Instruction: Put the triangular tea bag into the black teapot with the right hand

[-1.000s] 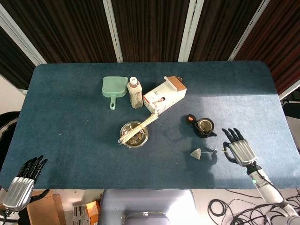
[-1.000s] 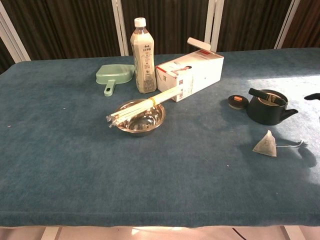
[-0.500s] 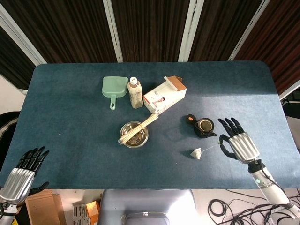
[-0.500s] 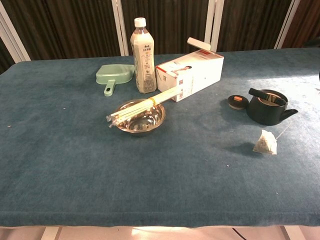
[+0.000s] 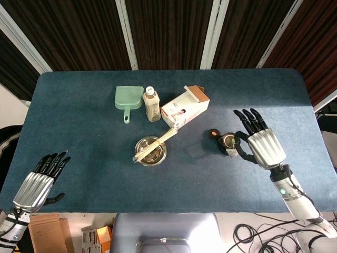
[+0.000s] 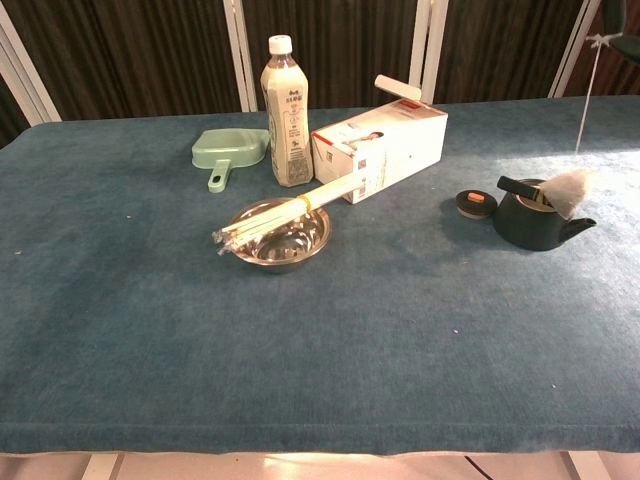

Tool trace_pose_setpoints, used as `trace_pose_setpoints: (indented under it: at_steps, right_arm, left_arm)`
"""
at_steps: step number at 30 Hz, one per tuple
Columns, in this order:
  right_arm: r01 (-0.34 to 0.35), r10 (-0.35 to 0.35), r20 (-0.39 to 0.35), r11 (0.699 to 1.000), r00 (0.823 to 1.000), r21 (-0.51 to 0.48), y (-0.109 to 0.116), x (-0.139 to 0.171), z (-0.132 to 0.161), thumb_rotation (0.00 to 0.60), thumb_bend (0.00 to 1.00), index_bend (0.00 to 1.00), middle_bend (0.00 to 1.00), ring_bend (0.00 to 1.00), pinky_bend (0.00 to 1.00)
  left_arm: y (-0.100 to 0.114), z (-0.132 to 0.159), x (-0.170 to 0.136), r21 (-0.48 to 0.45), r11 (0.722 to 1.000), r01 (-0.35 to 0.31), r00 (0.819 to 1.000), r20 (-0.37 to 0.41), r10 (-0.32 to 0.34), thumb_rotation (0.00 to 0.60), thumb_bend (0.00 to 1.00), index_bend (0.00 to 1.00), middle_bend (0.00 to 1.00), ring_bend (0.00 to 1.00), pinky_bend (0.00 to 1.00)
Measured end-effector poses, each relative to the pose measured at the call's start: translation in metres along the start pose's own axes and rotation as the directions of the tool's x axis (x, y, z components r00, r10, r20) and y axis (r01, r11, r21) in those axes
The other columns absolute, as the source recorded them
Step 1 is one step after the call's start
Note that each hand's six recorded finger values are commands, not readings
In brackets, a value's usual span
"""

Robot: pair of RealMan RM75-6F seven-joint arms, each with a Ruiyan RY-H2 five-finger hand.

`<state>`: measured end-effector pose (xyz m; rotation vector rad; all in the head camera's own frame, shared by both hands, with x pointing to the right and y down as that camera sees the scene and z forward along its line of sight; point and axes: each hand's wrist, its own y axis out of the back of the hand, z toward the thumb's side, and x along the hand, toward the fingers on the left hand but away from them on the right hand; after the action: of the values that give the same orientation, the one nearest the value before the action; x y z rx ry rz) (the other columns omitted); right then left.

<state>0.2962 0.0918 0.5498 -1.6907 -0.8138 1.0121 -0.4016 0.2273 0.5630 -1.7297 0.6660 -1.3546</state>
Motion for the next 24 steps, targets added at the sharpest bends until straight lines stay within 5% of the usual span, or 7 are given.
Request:
trace_pose_setpoints:
  at_steps: [11, 24]
  right_arm:
    - [0.01, -0.006, 0.134, 1.0, 0.991, -0.029, 0.021, -0.038, -0.025, 0.6, 0.47, 0.69, 0.04, 0.0, 0.0]
    - [-0.011, 0.013, 0.181, 1.0, 0.983, -0.015, 0.017, -0.05, -0.044, 0.6, 0.47, 0.69, 0.04, 0.0, 0.0]
  left_arm:
    - [-0.016, 0.006, -0.009, 0.033, 0.999, 0.02, 1.0, 0.008, -0.02, 0.6, 0.02, 0.0, 0.02, 0.0, 0.1]
    - [-0.02, 0.002, -0.005, 0.039, 0.999, 0.037, 0.999, -0.003, -0.037, 0.6, 0.02, 0.0, 0.02, 0.0, 0.1]
